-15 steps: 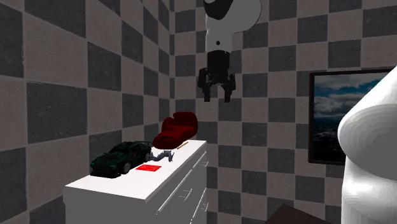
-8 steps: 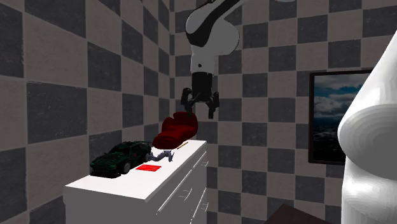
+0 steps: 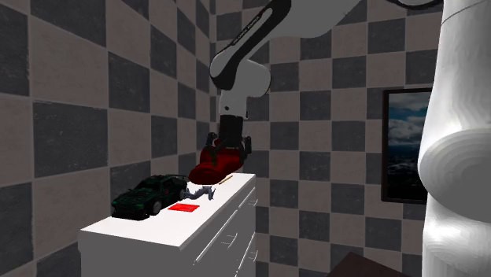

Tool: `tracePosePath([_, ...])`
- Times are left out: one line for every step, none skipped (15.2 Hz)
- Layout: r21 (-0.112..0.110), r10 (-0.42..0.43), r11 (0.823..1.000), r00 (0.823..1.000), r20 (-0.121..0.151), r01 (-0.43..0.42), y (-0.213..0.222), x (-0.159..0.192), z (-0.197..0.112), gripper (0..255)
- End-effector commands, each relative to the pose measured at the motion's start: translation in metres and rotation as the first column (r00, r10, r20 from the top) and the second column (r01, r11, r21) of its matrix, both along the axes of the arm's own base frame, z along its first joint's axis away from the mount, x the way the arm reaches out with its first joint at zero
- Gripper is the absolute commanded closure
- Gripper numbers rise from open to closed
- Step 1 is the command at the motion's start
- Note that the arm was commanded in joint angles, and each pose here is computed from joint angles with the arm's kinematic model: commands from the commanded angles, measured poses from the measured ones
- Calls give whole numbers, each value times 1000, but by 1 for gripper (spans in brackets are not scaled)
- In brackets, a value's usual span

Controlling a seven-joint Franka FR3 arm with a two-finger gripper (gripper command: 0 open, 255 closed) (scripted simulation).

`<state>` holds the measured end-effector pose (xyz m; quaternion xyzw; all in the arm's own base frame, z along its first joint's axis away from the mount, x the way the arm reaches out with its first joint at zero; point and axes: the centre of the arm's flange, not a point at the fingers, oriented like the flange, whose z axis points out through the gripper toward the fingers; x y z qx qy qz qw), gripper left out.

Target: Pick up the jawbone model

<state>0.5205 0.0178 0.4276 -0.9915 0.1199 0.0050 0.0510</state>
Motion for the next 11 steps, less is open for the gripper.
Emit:
tracePosePath([13,-20,1000,1000,-1,20,1,21,-17,0])
tracePosePath([20,-30,999,1000,-3,30,2,31,-26,0])
tracePosePath([26,-40,999,999,-4,40,3,41,-34,0])
tracePosePath([33,-50,998,999,-5,50,3,51,-42,0])
tracePosePath([39,-60,997,998,-6,60,4,61,-51,0])
tracePosePath([46,-70,997,998,-8,70,4,71,-59,0])
tracePosePath([52,-80,995,997,-9,80,5,81,-68,0])
tracePosePath([53,-81,995,997,-9,81,5,83,-69,0])
tracePosePath([53,-81,995,997,-9,81,5,83,-74,0])
tracePosePath([53,-81,995,997,-9,81,5,83,-79,0])
tracePosePath([53,-81,995,997,-9,81,5,83,-85,0])
